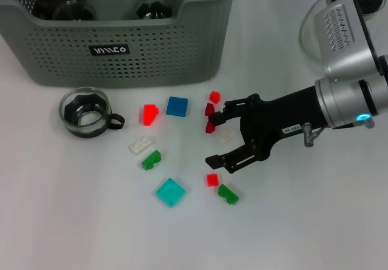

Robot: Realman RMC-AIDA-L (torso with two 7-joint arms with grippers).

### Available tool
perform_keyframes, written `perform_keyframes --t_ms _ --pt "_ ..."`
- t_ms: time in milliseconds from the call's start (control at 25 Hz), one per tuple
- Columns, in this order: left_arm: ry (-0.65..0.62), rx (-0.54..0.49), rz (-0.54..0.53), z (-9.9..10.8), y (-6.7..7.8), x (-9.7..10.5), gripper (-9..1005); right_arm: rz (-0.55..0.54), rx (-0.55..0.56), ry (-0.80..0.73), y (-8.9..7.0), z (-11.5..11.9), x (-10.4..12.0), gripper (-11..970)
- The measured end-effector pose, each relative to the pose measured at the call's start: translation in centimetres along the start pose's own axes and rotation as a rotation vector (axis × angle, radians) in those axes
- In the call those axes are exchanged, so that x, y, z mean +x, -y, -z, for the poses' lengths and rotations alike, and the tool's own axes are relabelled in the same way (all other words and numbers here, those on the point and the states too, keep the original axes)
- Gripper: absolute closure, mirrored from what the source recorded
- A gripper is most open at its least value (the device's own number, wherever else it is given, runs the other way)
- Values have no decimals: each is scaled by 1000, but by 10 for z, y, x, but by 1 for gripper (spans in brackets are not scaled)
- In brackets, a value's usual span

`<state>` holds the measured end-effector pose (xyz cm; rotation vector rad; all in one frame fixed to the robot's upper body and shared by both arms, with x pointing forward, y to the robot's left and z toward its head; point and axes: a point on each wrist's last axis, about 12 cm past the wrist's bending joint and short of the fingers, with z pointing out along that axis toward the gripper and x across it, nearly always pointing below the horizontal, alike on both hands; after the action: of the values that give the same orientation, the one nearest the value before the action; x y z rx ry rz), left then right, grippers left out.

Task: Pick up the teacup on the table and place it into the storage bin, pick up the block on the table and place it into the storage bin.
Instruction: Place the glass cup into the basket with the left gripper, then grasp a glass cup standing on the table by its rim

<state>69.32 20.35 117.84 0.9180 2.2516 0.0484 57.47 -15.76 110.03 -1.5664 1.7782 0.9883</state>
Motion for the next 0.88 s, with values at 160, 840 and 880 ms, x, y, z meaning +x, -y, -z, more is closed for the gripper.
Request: perform_keyframes --t_ms 160,840,880 --pt "10 -16 15 7 -8 -2 447 -5 1 0 0 0 1 13" --pt "381 239 277 120 -40 28 186 2 33 -4 4 6 3 12" --pt "423 294 290 127 -38 33 184 2 34 -5 4 6 3 12"
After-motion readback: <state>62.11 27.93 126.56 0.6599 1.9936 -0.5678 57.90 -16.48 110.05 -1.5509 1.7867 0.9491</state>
